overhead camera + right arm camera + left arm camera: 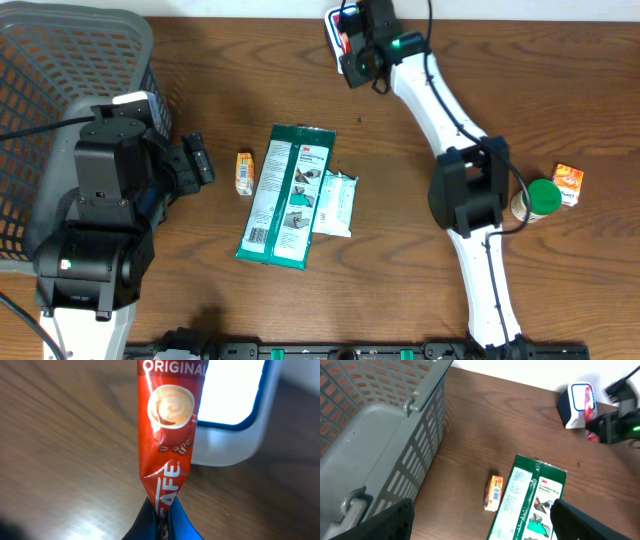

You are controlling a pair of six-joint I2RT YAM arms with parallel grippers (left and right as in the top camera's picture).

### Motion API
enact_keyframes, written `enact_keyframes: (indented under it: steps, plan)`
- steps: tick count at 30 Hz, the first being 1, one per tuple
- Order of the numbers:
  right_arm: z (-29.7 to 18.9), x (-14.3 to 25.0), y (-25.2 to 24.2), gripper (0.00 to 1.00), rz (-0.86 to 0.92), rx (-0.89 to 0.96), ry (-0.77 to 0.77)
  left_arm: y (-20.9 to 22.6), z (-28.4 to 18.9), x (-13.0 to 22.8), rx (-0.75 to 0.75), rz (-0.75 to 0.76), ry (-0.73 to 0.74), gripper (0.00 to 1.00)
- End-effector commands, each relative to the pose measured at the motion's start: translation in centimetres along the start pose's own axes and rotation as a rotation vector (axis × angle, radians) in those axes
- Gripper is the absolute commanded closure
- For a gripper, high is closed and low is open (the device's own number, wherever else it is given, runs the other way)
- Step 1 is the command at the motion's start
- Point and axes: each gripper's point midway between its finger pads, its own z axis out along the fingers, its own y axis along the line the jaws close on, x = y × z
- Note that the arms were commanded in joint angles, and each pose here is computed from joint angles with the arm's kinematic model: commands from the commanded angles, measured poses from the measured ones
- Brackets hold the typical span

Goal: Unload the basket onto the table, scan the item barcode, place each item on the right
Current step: 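Raise the Nescafe stick to the white scanner with the right gripper, then carry the stick to the table's right edge and release it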

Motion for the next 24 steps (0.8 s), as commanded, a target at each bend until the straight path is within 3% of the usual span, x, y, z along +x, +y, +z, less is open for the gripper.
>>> enact_keyframes:
  steps: [1,15,20,24]
  plan:
    - [1.0,0.3,-0.8,0.99,0.016,0.055,0.005,0.2,-0.2,-0.4,-0.007,-0.011,-0.012,0.13]
    - [0.3,-0.1,-1.1,0.99,0.082,0.028,-0.009,0.2,-0.2,-0.4,-0.007,-0.011,-0.012,0.13]
    - [-7.5,-2.8,1.3,0.99,0.16,-0.159,-0.048,0.2,-0.2,-0.4,-0.008,-0.011,-0.012,0.12]
    - [-16.6,-2.4,1.5,0.99,0.158,-0.166,-0.023,0.2,-0.2,-0.4,-0.007,-0.011,-0.013,0.13]
